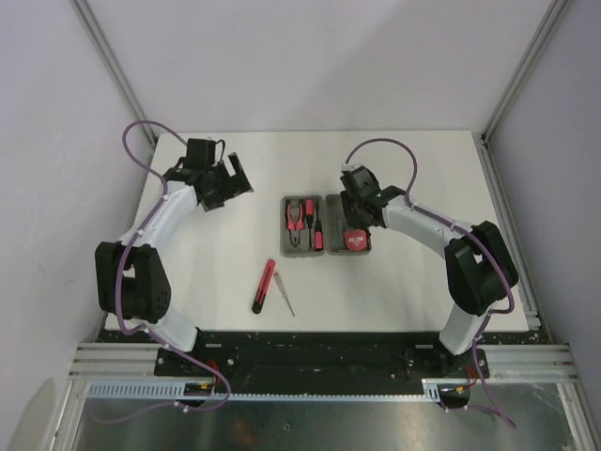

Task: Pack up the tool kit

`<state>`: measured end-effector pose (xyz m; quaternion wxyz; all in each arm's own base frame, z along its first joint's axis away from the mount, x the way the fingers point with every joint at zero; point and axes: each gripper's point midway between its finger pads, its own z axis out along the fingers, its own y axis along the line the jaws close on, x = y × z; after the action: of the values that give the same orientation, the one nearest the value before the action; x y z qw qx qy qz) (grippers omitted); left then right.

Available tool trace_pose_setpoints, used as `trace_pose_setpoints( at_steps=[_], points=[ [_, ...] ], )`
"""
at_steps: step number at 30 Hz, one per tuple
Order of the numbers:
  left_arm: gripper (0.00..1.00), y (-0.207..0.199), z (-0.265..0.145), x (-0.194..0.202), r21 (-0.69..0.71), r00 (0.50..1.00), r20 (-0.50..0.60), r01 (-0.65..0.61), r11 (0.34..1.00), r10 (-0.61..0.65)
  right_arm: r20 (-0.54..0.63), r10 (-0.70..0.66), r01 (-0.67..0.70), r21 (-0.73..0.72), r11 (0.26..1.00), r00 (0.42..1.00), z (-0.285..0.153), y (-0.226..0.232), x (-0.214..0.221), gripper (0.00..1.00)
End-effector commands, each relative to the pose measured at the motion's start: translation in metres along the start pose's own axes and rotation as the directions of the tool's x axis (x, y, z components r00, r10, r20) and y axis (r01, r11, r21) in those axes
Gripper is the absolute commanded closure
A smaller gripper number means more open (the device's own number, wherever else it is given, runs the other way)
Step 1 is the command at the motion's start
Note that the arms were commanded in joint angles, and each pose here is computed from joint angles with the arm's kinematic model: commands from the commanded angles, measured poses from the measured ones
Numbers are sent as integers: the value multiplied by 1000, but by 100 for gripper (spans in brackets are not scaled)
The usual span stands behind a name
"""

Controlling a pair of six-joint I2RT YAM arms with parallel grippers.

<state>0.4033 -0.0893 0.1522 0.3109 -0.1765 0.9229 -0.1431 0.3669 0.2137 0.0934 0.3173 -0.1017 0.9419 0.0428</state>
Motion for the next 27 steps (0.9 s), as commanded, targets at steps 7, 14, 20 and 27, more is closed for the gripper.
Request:
trace_pose_setpoints(
  at_steps=[7, 14, 20, 27],
  points=[
    [2, -31, 3, 11, 79, 996, -23, -80, 994, 82, -166, 28, -26, 18, 1000, 986, 18, 2, 54, 64],
    [2, -37, 5, 17, 92, 995, -42, -92, 992, 96, -257, 38, -28, 42, 999, 966, 40, -3, 81, 63],
    [2, -43, 9, 26, 109, 991, -66, -112, 988, 119, -320, 66, -46, 69, 997, 945, 44, -13, 97, 62],
    [5, -62, 11, 33, 161, 983, -74, -156, 975, 170, -128, 57, -60, -20, 998, 990, 24, 0, 41, 60]
  ],
)
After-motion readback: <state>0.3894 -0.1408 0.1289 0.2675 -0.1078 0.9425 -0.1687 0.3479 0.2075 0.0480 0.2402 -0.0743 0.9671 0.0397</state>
